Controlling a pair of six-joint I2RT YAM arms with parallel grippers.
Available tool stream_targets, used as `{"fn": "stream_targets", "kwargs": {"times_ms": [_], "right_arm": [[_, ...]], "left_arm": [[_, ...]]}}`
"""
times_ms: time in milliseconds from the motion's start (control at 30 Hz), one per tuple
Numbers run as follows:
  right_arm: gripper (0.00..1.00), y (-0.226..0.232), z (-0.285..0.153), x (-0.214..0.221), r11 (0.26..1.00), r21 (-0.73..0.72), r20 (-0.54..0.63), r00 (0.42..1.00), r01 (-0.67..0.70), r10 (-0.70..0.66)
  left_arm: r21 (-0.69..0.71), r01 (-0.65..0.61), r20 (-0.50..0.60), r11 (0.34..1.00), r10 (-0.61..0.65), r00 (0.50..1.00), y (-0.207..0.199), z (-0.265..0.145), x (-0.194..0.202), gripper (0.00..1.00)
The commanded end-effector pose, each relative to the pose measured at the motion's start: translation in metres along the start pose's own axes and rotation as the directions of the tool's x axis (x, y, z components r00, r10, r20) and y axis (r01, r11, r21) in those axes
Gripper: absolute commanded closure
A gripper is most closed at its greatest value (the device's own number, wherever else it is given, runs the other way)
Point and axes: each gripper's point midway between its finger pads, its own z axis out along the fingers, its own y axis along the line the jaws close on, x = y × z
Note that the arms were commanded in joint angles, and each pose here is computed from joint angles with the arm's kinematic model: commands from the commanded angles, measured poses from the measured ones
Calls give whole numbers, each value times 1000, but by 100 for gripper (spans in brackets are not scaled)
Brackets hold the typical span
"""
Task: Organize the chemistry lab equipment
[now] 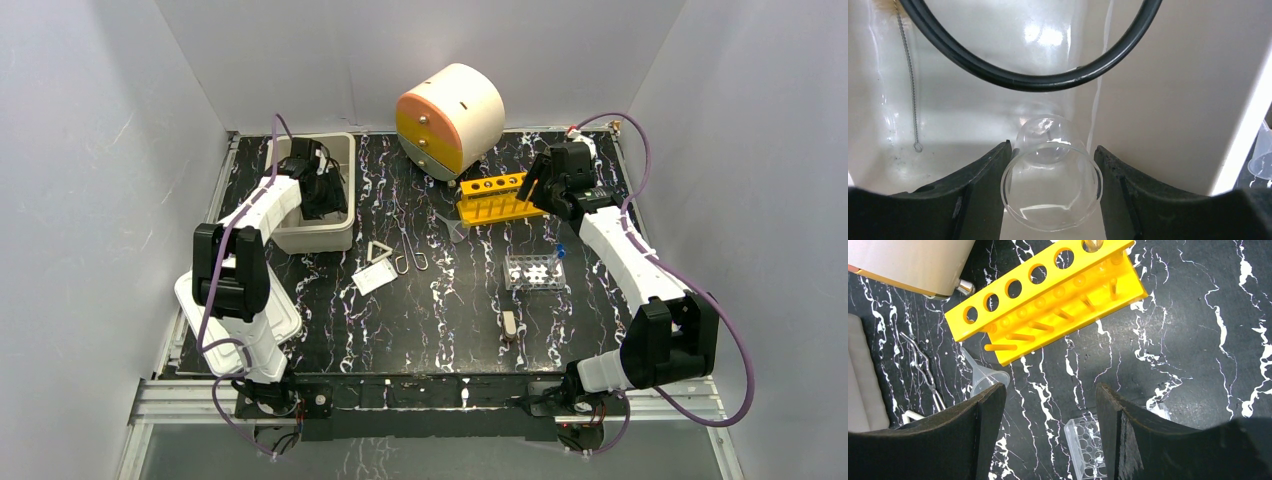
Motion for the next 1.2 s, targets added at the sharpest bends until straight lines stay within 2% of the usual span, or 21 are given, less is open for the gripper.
{"fn": "stream_targets", "kwargs": {"times_ms": [0,200,567,767,1167], "right_arm": [[26,15,-6,-27,998,-55,77,997,-16,21],[27,16,-5,-26,998,-62,73,997,-20,25],[28,26,-11,-31,993,-111,72,997,35,-27],[29,32,-15,-33,988,-141,73,996,59,-49],[27,71,-25,-28,959,-228,86,985,168,-152]], "left_arm": [[17,27,50,1000,-27,998,-7,-4,-18,54],[-2,7,33,1000,-7,999,-1,0,-10,41],[-6,-17,34,1000,17,999,-1,0,-13,35],[14,-27,93,1000,26,995,-9,-26,-35,30],[-13,-4,245,1000,7,970,-8,-102,-65,8]]}}
